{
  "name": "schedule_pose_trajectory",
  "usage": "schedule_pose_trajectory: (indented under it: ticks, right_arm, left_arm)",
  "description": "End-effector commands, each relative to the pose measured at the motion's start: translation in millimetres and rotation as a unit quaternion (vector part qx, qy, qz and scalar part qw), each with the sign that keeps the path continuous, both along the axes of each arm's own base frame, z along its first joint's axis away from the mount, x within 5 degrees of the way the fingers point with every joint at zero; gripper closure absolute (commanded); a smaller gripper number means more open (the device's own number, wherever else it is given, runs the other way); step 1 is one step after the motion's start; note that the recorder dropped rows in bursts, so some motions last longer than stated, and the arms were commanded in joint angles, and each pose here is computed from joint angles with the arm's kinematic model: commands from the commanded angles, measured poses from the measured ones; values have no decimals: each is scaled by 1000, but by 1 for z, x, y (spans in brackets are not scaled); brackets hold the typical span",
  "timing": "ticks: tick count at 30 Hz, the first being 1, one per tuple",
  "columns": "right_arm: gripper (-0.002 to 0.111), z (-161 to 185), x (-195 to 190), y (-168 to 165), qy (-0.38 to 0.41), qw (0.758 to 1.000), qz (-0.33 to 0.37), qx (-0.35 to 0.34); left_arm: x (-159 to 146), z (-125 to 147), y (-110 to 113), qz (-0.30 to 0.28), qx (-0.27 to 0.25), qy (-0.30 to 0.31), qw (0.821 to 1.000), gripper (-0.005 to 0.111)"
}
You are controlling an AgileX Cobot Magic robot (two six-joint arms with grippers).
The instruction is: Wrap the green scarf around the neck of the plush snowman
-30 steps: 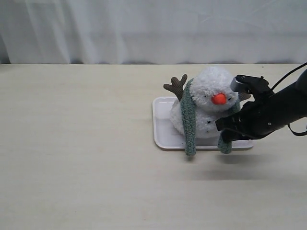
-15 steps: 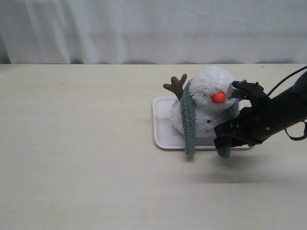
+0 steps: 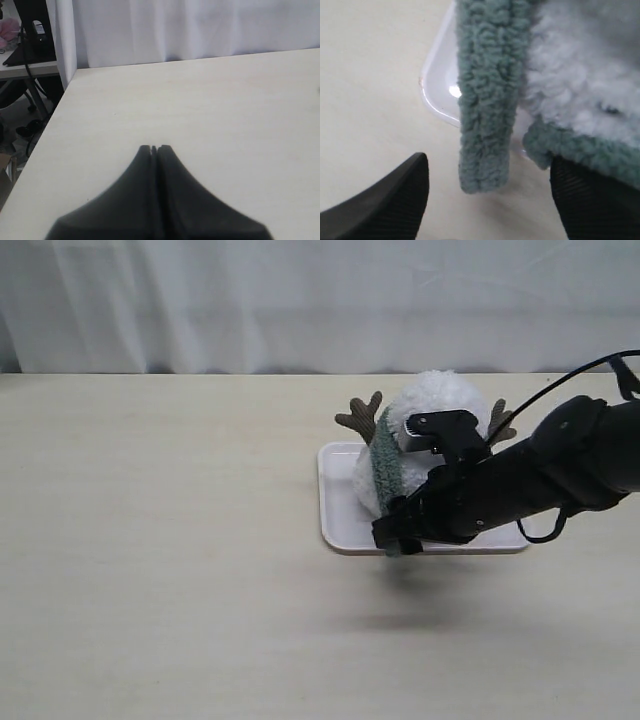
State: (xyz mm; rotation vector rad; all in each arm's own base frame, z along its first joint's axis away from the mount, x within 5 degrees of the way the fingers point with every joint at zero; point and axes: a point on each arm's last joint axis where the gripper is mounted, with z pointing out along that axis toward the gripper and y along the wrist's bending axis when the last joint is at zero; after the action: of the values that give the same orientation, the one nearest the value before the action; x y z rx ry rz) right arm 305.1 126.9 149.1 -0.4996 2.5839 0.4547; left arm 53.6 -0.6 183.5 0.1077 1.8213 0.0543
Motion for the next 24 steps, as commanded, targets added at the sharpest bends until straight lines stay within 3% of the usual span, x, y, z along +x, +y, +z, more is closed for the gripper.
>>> schedule_pose_trajectory:
  ticks: [1, 8, 18, 24]
  right_arm:
    - [43, -3, 1, 7, -4, 1000, -25, 2]
    - [46, -26, 2, 7, 35, 998, -49, -2]
    - [102, -30, 3, 6, 30, 999, -44, -11]
    - [104, -32, -7, 10, 79, 997, 3, -1]
  left_arm:
    - [0, 0, 0, 0, -1, -4, 1000, 107]
    - [0, 0, 0, 0, -1, -4, 1000, 107]
    - [0, 0, 0, 0, -1, -4, 1000, 107]
    - [0, 0, 0, 0, -1, -4, 1000, 107]
